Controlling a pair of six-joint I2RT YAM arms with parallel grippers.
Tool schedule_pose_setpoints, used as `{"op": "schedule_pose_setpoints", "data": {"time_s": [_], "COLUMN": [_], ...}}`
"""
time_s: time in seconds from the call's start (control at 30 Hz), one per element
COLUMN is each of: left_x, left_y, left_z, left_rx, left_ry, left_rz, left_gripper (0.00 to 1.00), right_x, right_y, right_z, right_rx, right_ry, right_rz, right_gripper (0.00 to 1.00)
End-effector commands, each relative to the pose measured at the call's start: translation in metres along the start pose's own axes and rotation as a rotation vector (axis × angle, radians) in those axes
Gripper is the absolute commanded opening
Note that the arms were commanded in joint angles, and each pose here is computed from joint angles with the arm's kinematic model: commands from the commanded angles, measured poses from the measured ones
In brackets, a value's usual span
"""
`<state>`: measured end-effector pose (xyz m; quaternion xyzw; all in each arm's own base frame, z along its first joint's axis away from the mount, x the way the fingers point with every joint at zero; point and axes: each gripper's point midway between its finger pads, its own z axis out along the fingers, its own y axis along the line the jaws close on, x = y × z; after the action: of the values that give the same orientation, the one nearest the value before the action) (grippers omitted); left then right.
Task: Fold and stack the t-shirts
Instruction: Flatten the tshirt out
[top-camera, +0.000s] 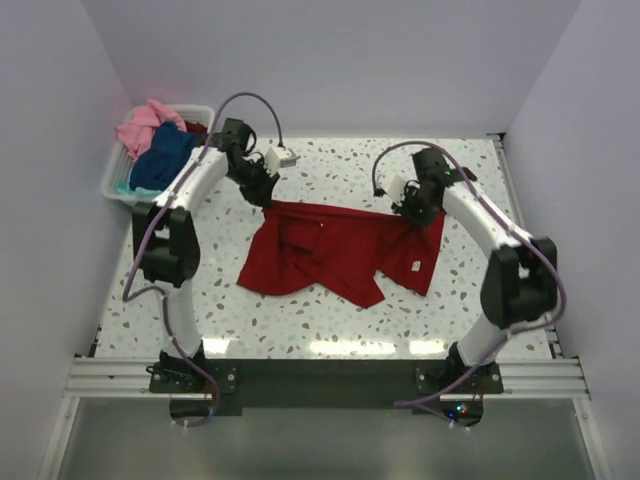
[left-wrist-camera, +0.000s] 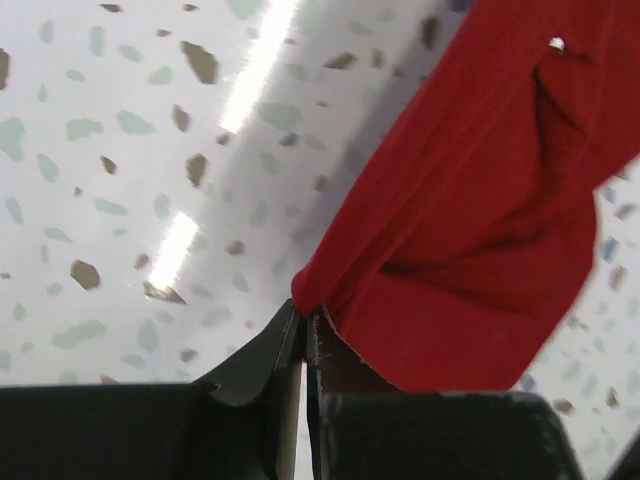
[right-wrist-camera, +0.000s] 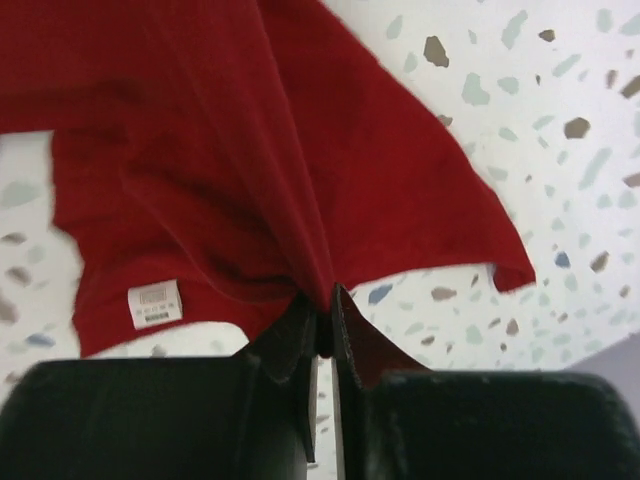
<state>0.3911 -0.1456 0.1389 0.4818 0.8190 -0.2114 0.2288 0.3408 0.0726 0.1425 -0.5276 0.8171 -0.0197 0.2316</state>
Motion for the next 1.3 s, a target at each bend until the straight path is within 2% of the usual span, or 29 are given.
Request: {"op": "schedule_pose_setpoints", "data": {"time_s": [0.0, 0.03, 0.07, 0.1, 0.17, 0.23, 0.27, 0.3, 0.37, 0.5, 0.57, 0.6, 0.7, 0.73, 0.87, 1.0, 1.13, 1.27], "left_x": [0.002, 0.005, -0.010, 0.003, 0.003, 0.002, 0.017, 0.011, 0.024, 0.050, 0.066, 0.071, 0.086, 0.088, 0.107, 0.115, 0.119, 0.117], "left_y": [0.081, 0.089, 0.104, 0.113, 0.127, 0.135, 0.128, 0.122, 0.100, 0.051, 0.026, 0.019, -0.004, -0.009, -0.031, -0.036, -0.035, -0.035], "left_z": [0.030, 0.039, 0.036, 0.053, 0.048, 0.030, 0.034, 0.015, 0.005, -0.001, 0.000, -0.001, -0.001, -0.001, 0.002, 0.002, 0.000, -0.003], "left_rx": [-0.203, -0.206, -0.233, -0.226, -0.258, -0.288, -0.276, -0.293, -0.287, -0.196, -0.154, -0.144, -0.127, -0.126, -0.108, -0.113, -0.129, -0.130], "left_ry": [0.055, 0.066, 0.039, 0.080, 0.064, 0.003, 0.024, -0.008, -0.002, 0.007, 0.018, 0.020, 0.008, 0.002, 0.016, 0.030, 0.032, 0.015], "left_rz": [-0.139, -0.185, -0.183, -0.219, -0.279, -0.328, -0.355, -0.345, -0.348, -0.389, -0.428, -0.444, -0.483, -0.493, -0.535, -0.553, -0.564, -0.565], "left_gripper": [0.11, 0.16, 0.34, 0.41, 0.52, 0.57, 0.59, 0.60, 0.61, 0.61, 0.61, 0.61, 0.62, 0.63, 0.64, 0.64, 0.65, 0.65], "right_x": [-0.005, -0.005, 0.000, -0.011, -0.006, -0.010, -0.016, -0.021, -0.032, -0.037, -0.038, -0.033, -0.019, -0.026, -0.025, -0.030, -0.050, -0.044], "right_y": [-0.070, -0.073, -0.070, -0.083, -0.081, -0.079, -0.072, -0.063, -0.030, 0.042, 0.071, 0.087, 0.113, 0.109, 0.124, 0.135, 0.138, 0.142], "right_z": [0.022, 0.032, 0.051, 0.045, 0.039, 0.022, 0.015, 0.003, -0.007, -0.009, -0.001, 0.004, 0.018, 0.022, 0.043, 0.065, 0.079, 0.095], "right_rx": [0.133, 0.111, 0.063, 0.080, 0.037, 0.032, 0.008, -0.009, -0.081, -0.153, -0.202, -0.253, -0.309, -0.278, -0.295, -0.325, -0.335, -0.335], "right_ry": [0.049, 0.069, 0.116, 0.104, 0.129, 0.117, 0.088, 0.067, 0.065, 0.075, 0.101, 0.124, 0.160, 0.106, 0.085, 0.064, -0.036, -0.019], "right_rz": [0.054, 0.072, 0.098, 0.122, 0.173, 0.208, 0.217, 0.232, 0.225, 0.171, 0.195, 0.224, 0.342, 0.356, 0.487, 0.602, 0.734, 0.781], "right_gripper": [0.12, 0.26, 0.44, 0.69, 0.76, 0.79, 0.79, 0.79, 0.77, 0.58, 0.49, 0.48, 0.51, 0.51, 0.51, 0.48, 0.47, 0.49]}}
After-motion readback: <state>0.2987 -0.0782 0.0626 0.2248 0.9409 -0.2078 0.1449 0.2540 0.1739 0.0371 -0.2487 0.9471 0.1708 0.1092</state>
